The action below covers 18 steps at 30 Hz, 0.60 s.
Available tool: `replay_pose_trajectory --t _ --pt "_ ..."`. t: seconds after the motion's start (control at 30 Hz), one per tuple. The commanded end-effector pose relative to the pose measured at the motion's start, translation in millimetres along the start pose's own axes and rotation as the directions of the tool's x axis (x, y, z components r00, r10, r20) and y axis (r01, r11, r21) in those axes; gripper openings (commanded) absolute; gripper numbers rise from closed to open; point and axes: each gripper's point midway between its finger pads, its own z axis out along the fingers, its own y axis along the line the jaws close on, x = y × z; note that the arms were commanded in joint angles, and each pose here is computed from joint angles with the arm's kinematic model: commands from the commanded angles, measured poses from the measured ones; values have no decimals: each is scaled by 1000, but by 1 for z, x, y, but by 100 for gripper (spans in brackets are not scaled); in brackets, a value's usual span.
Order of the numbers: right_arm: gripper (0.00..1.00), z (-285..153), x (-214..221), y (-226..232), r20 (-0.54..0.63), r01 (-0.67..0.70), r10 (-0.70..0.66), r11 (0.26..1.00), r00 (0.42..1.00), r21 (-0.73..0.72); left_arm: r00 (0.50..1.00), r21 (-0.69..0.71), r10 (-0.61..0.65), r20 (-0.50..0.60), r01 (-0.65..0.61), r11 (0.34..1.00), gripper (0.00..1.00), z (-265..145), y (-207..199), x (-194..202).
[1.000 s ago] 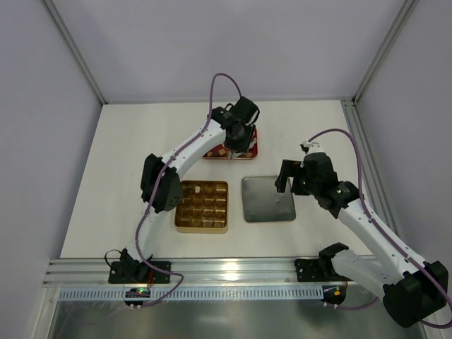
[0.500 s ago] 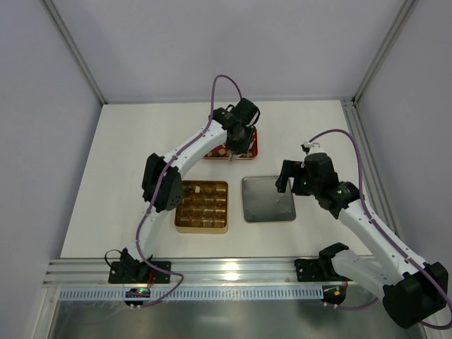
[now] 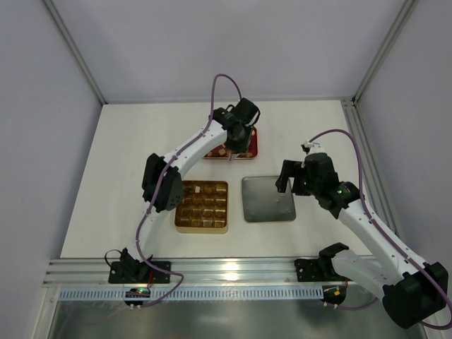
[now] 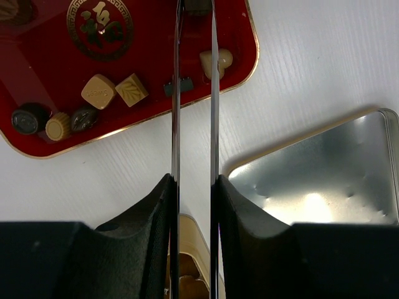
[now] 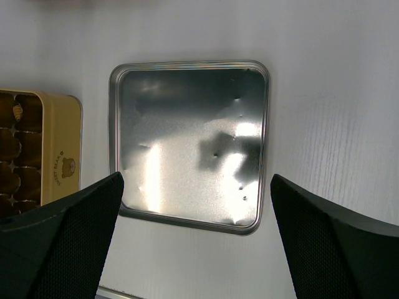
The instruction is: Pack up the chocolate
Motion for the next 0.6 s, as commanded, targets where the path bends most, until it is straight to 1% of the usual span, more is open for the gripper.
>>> replay_pose_trajectory --t 0.0,0.3,0.57 --pt "100 -3 -8 2 36 5 -4 1000 999 -18 995 -11 -1 98 3 1000 30 -31 1 -25" --pt "100 0 -8 4 35 -4 5 1000 999 -23 992 -19 10 123 -7 1000 26 -60 8 -28" --pt "100 2 -11 5 37 -7 8 1000 999 -24 990 -18 10 140 -7 1000 26 -79 11 -28"
